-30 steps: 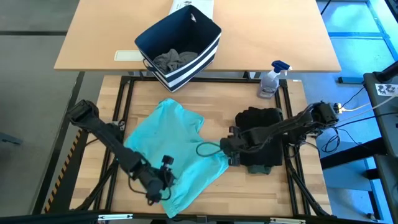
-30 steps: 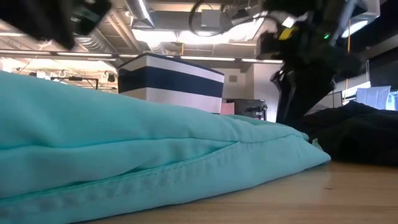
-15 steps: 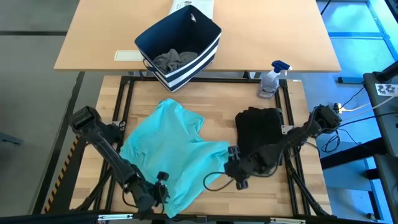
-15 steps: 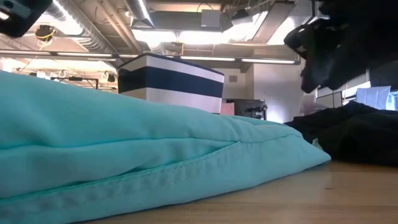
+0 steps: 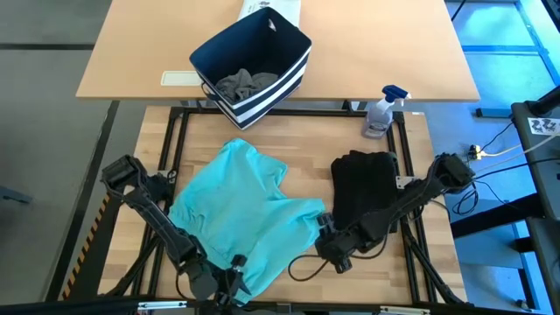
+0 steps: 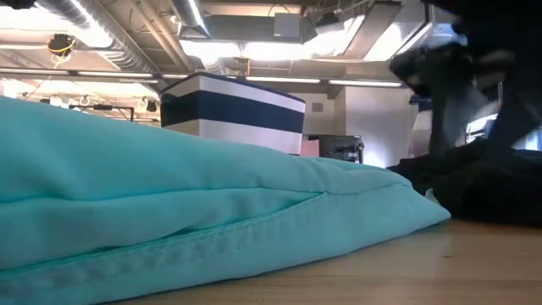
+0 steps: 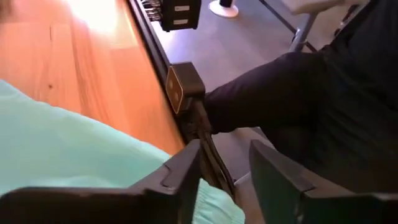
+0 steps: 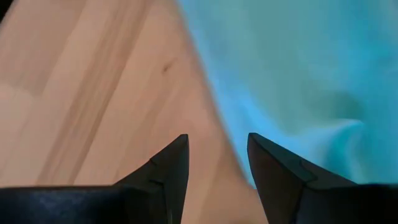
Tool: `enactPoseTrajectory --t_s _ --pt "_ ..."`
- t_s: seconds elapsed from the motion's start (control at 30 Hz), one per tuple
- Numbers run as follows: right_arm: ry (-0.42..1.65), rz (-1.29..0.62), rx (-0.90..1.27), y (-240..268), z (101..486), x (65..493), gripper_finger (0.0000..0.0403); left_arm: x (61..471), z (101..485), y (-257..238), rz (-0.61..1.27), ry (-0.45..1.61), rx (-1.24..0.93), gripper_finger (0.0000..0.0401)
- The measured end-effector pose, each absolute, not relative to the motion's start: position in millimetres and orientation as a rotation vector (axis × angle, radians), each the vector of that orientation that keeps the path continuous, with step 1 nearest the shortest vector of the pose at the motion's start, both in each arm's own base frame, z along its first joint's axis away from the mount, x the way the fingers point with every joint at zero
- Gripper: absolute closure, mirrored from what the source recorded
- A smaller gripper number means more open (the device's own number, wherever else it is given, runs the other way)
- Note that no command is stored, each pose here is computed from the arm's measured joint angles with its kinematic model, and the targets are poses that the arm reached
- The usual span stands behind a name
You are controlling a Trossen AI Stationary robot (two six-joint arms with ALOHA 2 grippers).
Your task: Fold Laundry from Bin
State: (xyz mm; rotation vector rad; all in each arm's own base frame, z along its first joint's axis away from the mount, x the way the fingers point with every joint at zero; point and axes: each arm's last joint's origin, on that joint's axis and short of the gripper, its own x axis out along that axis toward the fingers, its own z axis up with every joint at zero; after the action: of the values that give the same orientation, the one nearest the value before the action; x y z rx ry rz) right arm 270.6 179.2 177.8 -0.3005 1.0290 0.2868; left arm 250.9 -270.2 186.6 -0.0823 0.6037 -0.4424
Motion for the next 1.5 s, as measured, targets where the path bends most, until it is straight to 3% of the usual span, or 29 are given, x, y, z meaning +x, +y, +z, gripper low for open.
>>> enactPoseTrajectory --t_s 0.3,0.47,0.83,1.3,1.5 --pt "1.054 0.326 -0.347 184.3 161.5 277.2 0.0239 259.6 171.7 -275.6 -0.402 0.624 -0.091 0.0151" --pt "1.034 0.339 -0.361 185.1 162.4 278.6 0.0223 273.3 174.1 -285.2 -0.411 0.598 -0.01 0.0116" --pt "0.904 0.262 -0.489 185.1 167.2 287.4 0.0103 285.0 166.1 -297.3 -0.343 0.83 0.251 0.0116" --pt "1.034 0.244 -0.584 180.5 135.8 289.5 0.0118 269.0 159.4 -309.7 -0.338 0.926 0.175 0.0116" --pt "1.026 0.223 -0.587 181.0 134.1 290.8 0.0118 269.7 161.5 -313.2 -0.23 0.93 -0.083 0.0116"
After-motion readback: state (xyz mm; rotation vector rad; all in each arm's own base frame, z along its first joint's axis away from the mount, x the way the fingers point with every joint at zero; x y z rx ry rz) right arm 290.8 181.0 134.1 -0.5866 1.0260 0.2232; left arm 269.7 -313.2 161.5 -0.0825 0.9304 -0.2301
